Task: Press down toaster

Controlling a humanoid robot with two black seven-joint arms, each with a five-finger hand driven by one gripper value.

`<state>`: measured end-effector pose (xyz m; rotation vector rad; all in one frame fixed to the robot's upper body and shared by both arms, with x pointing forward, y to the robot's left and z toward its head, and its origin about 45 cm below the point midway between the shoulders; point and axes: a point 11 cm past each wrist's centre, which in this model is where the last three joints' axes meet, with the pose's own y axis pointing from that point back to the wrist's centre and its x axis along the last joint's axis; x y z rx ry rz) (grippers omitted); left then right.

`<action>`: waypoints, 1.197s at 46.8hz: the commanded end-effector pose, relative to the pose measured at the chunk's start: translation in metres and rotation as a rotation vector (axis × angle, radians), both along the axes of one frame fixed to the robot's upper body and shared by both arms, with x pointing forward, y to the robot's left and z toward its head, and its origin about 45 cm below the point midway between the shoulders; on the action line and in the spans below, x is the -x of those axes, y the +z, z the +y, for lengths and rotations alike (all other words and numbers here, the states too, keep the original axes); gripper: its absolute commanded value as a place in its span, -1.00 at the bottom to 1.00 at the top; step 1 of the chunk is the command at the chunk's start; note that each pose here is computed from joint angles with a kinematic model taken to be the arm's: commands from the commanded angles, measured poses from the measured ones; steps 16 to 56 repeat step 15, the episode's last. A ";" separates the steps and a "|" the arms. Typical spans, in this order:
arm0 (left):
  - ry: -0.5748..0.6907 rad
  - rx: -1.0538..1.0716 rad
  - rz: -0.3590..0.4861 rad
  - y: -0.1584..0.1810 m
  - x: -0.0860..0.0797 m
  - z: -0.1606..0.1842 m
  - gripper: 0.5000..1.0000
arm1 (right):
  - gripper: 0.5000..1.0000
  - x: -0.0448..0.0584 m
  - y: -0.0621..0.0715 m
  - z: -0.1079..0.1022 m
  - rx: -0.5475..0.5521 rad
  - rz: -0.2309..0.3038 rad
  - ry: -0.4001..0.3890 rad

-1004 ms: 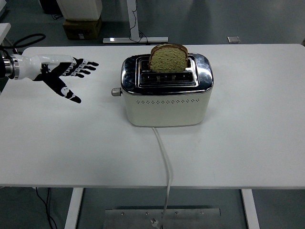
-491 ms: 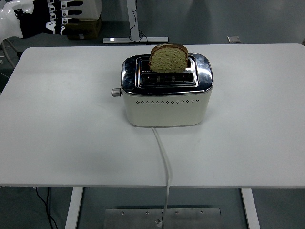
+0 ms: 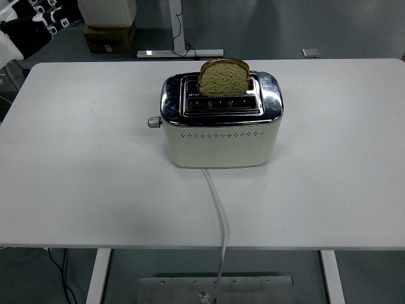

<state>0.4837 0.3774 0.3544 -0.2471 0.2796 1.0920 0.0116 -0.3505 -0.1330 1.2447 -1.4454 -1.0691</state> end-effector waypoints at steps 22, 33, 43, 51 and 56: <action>0.095 0.145 0.084 -0.051 0.008 0.008 1.00 | 1.00 0.000 0.000 0.000 -0.002 -0.001 -0.002; 0.095 0.145 0.084 -0.051 0.008 0.008 1.00 | 1.00 0.000 0.000 0.000 -0.002 -0.001 -0.002; 0.095 0.145 0.084 -0.051 0.008 0.008 1.00 | 1.00 0.000 0.000 0.000 -0.002 -0.001 -0.002; 0.095 0.145 0.084 -0.051 0.008 0.008 1.00 | 1.00 0.000 0.000 0.000 -0.002 -0.001 -0.002; 0.095 0.145 0.084 -0.051 0.008 0.008 1.00 | 1.00 0.000 0.000 0.000 -0.002 -0.001 -0.002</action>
